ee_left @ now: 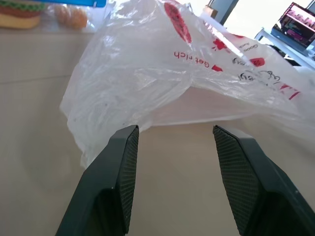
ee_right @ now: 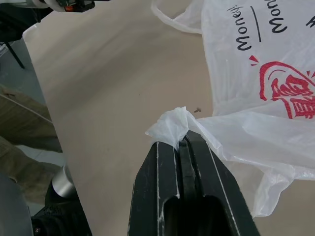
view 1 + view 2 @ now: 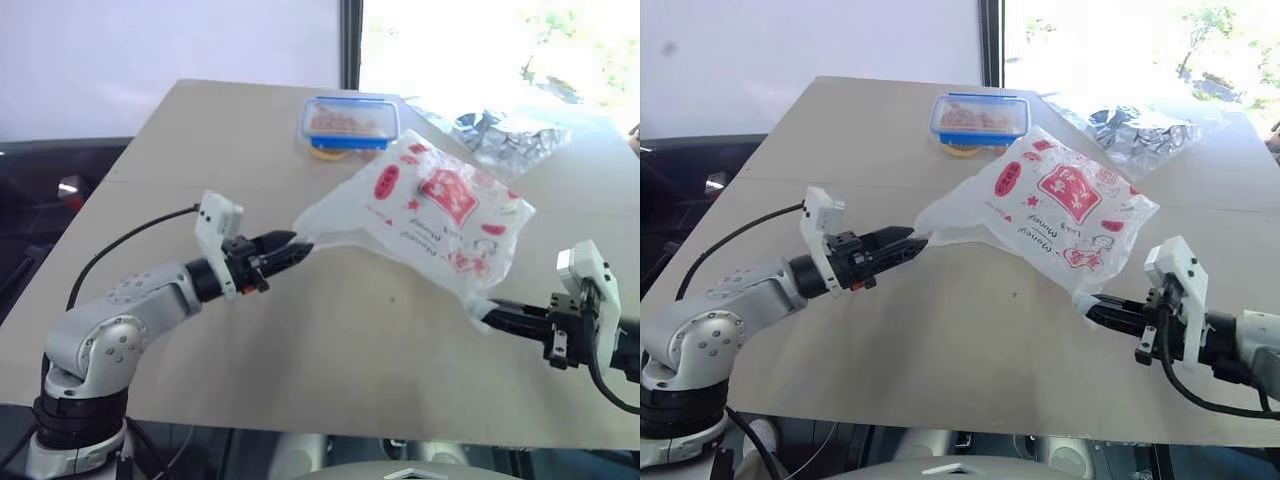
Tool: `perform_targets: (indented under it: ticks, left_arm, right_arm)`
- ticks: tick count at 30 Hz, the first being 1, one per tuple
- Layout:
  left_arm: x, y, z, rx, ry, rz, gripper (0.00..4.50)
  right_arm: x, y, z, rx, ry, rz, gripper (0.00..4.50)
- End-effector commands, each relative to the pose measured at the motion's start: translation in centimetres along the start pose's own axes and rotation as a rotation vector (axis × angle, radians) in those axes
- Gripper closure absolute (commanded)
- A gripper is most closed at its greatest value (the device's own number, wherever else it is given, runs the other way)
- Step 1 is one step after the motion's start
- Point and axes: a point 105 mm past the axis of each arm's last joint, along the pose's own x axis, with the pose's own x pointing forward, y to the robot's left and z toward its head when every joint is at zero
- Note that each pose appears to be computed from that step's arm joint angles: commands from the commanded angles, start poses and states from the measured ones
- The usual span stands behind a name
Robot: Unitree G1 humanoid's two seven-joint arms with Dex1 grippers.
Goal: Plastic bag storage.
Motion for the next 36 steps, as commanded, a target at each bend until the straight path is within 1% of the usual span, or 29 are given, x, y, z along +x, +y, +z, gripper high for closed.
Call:
perform_targets:
  ticks: [1, 2, 4, 7, 8, 9, 12, 13, 15, 16, 18, 19, 21, 24, 27, 30, 32, 33, 36]
  left_arm:
    - [0.2, -0.7, 0.7, 0.042, -0.028, -0.033, 2.03]
    - [0.2, -0.7, 0.7, 0.049, -0.025, -0.035, 2.03]
    - [0.3, -0.8, 0.6, 0.058, -0.022, -0.041, 2.03]
    - [0.4, -0.8, 0.4, 0.071, -0.015, -0.043, 1.96]
    - [0.4, -0.9, 0.3, 0.078, -0.01, -0.046, 1.96]
    - [0.4, -0.9, 0.2, 0.077, -0.01, -0.046, 1.96]
    - [0.3, -0.8, -0.1, 0.077, -0.006, -0.044, 1.96]
    - [0.3, -0.9, -0.2, 0.085, 0.0, -0.044, 1.96]
    - [0.2, -0.9, -0.3, 0.083, 0.001, -0.045, 1.96]
    - [0.2, -0.9, -0.4, 0.082, 0.001, -0.046, 1.96]
    - [0.1, -1.0, -0.5, 0.09, 0.009, -0.054, 1.96]
    - [0.1, -1.1, -0.7, 0.096, 0.014, -0.059, 1.96]
    - [0.2, -1.4, -0.4, 0.132, -0.022, -0.065, 1.96]
    - [0.3, -1.9, -0.6, 0.197, -0.071, -0.056, 1.96]
    - [-0.5, -3.1, -1.6, 0.164, -0.073, -0.135, 1.96]
    - [-1.8, -3.6, -2.5, 0.196, -0.062, -0.134, 1.09]
    - [-2.5, -3.5, -3.3, 0.244, -0.031, -0.099, 0.18]
    - [-2.9, -3.3, -3.8, 0.262, -0.011, -0.079, 0.02]
    - [-4.3, -3.9, -5.1, 0.234, 0.033, -0.083, 0.02]
  right_arm:
    - [-0.2, -0.9, 0.7, -0.131, -0.032, -0.093, 4.5]
    - [0.0, -1.2, 0.3, -0.166, -0.026, -0.097, 4.5]
    - [0.2, -1.6, -1.1, -0.169, 0.024, -0.081, 4.5]
    - [0.2, -2.6, -1.7, -0.208, 0.028, -0.123, 3.66]
    - [0.3, -2.7, -1.8, -0.218, 0.025, -0.129, 3.2]
    - [0.4, -2.7, -1.8, -0.236, 0.02, -0.135, 2.85]
    - [0.2, -2.6, -1.4, -0.275, 0.004, -0.152, 1.53]
    - [0.0, -2.4, -1.5, -0.289, 0.026, -0.148, 0.85]
    - [-0.7, -1.8, -1.7, -0.287, 0.055, -0.125, 0.11]
    - [-1.2, -1.2, -1.9, -0.279, 0.074, -0.1, 0.04]
    - [-2.5, -0.3, -2.3, -0.254, 0.118, -0.059, 0.04]
    - [-3.2, -0.1, -2.3, -0.243, 0.129, -0.058, 0.04]
    - [-4.5, -0.3, -2.4, -0.24, 0.135, -0.078, 0.04]
    - [-5.8, -1.8, -2.9, -0.223, 0.124, -0.161, 0.04]
    - [-6.6, -4.4, -4.4, -0.262, 0.165, -0.281, 0.04]
    - [-6.8, -5.4, -4.9, -0.26, 0.153, -0.301, 0.0]
    - [-7.0, -5.6, -5.1, -0.263, 0.154, -0.297, 0.0]
    - [-7.2, -5.7, -5.1, -0.265, 0.154, -0.297, 0.0]
    - [-7.8, -6.2, -5.1, -0.272, 0.152, -0.306, 0.0]
